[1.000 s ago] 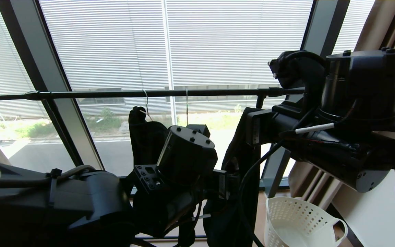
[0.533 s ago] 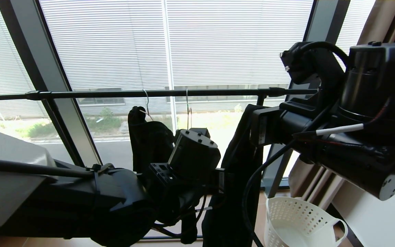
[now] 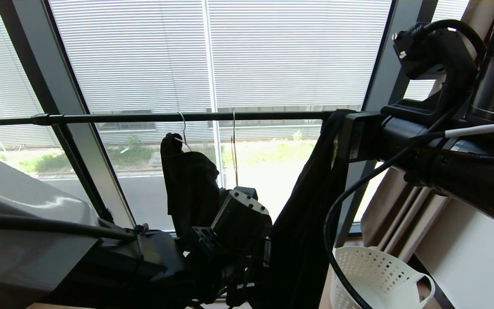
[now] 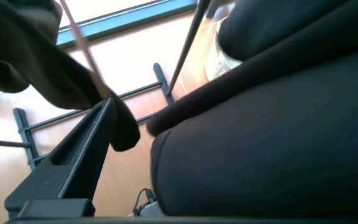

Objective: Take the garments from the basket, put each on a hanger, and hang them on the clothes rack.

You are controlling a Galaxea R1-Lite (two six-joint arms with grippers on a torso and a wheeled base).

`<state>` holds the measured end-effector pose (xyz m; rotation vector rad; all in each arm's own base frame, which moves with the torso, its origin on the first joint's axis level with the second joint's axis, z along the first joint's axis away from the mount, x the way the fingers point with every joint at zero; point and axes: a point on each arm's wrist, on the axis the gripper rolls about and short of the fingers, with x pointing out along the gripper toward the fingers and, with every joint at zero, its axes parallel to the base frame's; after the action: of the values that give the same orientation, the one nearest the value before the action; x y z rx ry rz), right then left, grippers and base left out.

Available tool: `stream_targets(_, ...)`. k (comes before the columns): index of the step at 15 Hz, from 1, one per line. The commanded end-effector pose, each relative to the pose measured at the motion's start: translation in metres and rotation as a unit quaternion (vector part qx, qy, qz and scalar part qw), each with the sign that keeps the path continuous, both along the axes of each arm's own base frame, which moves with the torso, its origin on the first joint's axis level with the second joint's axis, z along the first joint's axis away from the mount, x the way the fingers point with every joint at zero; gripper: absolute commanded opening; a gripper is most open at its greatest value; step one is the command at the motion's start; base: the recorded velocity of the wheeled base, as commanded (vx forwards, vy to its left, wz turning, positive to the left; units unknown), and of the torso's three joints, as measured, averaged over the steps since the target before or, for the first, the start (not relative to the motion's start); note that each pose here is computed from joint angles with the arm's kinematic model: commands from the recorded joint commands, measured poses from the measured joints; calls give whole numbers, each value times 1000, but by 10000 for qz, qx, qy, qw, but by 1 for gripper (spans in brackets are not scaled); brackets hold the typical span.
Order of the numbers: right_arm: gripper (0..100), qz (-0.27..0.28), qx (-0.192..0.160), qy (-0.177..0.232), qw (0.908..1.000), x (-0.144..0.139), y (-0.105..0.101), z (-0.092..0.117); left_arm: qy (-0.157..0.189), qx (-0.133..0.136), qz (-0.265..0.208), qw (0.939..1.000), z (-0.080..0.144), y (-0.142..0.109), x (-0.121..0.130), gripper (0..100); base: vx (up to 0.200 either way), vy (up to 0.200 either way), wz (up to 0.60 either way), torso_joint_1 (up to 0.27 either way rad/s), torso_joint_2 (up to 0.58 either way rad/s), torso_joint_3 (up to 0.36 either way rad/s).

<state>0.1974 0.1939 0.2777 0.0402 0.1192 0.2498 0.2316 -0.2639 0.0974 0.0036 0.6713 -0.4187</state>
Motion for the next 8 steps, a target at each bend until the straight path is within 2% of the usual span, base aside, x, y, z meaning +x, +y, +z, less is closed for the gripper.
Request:
stream_targets(1, 0, -166, 11, -10, 9999, 8, -7, 1, -78, -87, -27, 9999, 16, 17, -17, 100, 0, 0, 0, 0, 0, 0)
stream_targets(4, 0, -373, 0, 1, 9993, 19, -12, 0, -175, -196, -21, 9997, 32, 38, -34, 100, 0, 0, 0, 0, 0, 0)
stream_targets(5, 0, -412, 11, -10, 9992, 21, -14, 1, -190, -214, -21, 9996, 34, 45, -41, 0, 0, 0, 0, 0, 0, 0)
stream_targets(8, 0, -527, -40, 53, 9986, 30, -15, -4, -330, -366, -8, 9988, 48, 65, -57, 0, 0, 0, 0, 0, 0, 0)
